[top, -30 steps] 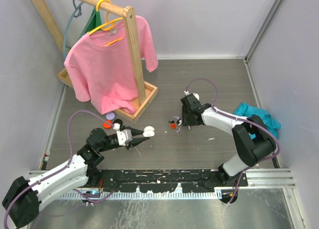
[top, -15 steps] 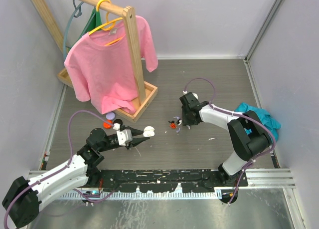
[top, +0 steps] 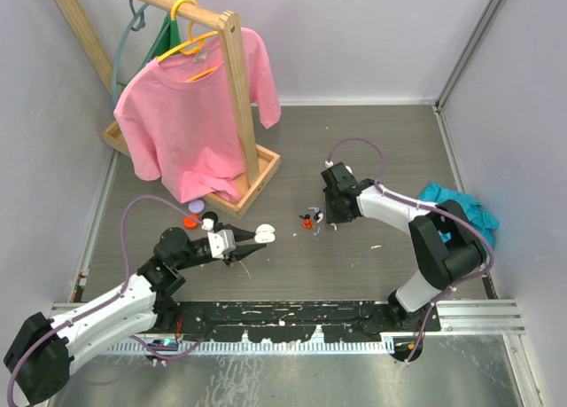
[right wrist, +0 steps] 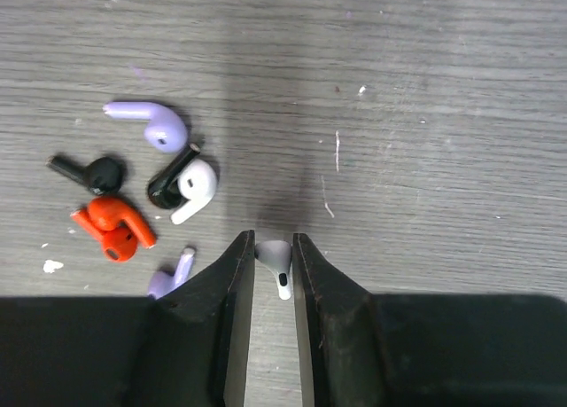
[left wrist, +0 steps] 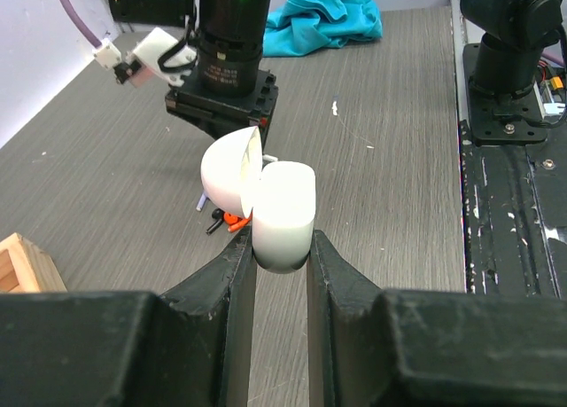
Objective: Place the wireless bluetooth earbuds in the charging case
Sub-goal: Pick up the earbud from the center of the board, then place the earbud in the charging case.
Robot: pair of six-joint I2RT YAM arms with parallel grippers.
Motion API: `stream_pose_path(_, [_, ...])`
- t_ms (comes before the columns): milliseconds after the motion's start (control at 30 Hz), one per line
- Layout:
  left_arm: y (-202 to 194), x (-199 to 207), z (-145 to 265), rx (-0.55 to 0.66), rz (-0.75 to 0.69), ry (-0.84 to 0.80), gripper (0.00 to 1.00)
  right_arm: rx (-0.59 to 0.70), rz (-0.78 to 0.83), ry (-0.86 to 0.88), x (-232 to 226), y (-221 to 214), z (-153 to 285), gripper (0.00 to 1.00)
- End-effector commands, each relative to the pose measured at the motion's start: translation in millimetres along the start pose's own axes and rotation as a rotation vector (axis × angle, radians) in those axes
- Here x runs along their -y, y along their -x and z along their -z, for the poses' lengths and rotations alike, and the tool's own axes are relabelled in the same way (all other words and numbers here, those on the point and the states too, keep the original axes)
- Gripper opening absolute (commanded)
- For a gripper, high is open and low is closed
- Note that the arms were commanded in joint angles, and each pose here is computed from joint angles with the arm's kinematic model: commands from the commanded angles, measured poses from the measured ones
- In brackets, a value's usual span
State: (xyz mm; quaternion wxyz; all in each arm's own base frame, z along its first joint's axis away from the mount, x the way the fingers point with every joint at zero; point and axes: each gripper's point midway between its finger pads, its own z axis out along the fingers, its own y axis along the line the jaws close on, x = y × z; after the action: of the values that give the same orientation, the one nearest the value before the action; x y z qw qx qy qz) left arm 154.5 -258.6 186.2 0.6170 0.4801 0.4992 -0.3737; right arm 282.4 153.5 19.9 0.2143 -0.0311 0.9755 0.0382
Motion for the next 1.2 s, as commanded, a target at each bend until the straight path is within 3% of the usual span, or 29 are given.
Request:
stream_pose_path(0, [15,-8,-4,0.053,-0.019,0.029,0.00,0.149,0.001,0.099,-20,35,33,0.21])
stream_pose_path(667, [33,-48,-20,0.136,0.041,0.202,0.00,0.835,0.066,0.532,-112,97,219,0.16])
stream_pose_path(933, [45,-56,-24,0.170,0.063,0.226,0.00,1.015,0.090,0.704,-136,83,272,0.16])
stream_pose_path(1167, [53,-56,-24,0.195,0.075,0.222,0.00,1.081,0.113,0.839,-161,66,293,0.17])
